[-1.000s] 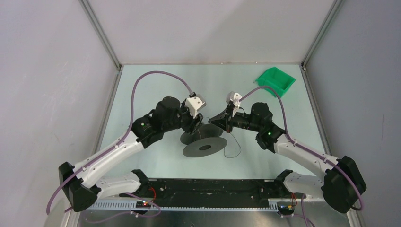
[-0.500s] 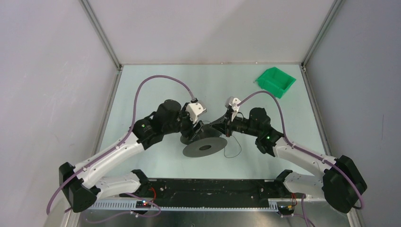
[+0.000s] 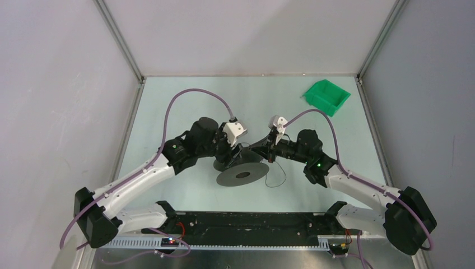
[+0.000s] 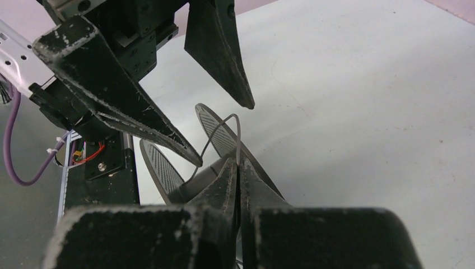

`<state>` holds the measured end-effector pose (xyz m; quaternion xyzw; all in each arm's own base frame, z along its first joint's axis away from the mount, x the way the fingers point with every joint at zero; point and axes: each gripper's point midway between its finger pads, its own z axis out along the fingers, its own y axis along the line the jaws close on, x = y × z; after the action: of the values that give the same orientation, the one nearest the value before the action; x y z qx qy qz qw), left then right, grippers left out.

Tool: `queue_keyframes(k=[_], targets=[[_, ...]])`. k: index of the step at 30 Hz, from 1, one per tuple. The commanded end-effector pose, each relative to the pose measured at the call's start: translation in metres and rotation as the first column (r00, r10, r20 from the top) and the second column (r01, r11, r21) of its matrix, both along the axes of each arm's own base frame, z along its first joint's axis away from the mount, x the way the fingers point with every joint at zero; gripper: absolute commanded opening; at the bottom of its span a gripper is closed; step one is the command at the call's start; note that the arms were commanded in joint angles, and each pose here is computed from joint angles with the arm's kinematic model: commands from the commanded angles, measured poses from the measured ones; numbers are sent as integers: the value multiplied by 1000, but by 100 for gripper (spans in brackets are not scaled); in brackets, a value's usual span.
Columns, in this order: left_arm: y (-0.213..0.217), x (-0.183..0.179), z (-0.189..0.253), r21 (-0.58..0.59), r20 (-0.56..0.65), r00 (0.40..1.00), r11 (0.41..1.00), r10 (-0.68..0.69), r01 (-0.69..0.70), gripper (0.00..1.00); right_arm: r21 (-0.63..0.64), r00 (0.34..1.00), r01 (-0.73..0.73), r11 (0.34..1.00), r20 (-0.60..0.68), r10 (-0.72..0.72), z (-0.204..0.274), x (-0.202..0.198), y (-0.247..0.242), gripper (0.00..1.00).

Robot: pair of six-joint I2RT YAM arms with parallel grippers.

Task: Wrap the cables

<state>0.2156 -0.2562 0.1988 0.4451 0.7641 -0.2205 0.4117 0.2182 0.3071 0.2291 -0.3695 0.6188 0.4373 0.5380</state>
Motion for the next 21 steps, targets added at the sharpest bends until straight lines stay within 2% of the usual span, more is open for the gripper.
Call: queue_keyframes(k=[1, 8, 21], targets=[[6, 10, -2, 25, 39, 999, 999, 22, -23, 67, 18, 999, -3, 1000, 44, 2, 5, -2, 0, 0], [9, 13, -6, 44, 45, 999, 999, 21, -23, 65, 7, 998, -27, 1000, 56, 27, 2, -7, -1, 0], [-1, 8, -17, 38, -15, 999, 999, -30, 31, 58, -12, 998, -25, 1000, 65, 25, -5, 1, -4, 0]])
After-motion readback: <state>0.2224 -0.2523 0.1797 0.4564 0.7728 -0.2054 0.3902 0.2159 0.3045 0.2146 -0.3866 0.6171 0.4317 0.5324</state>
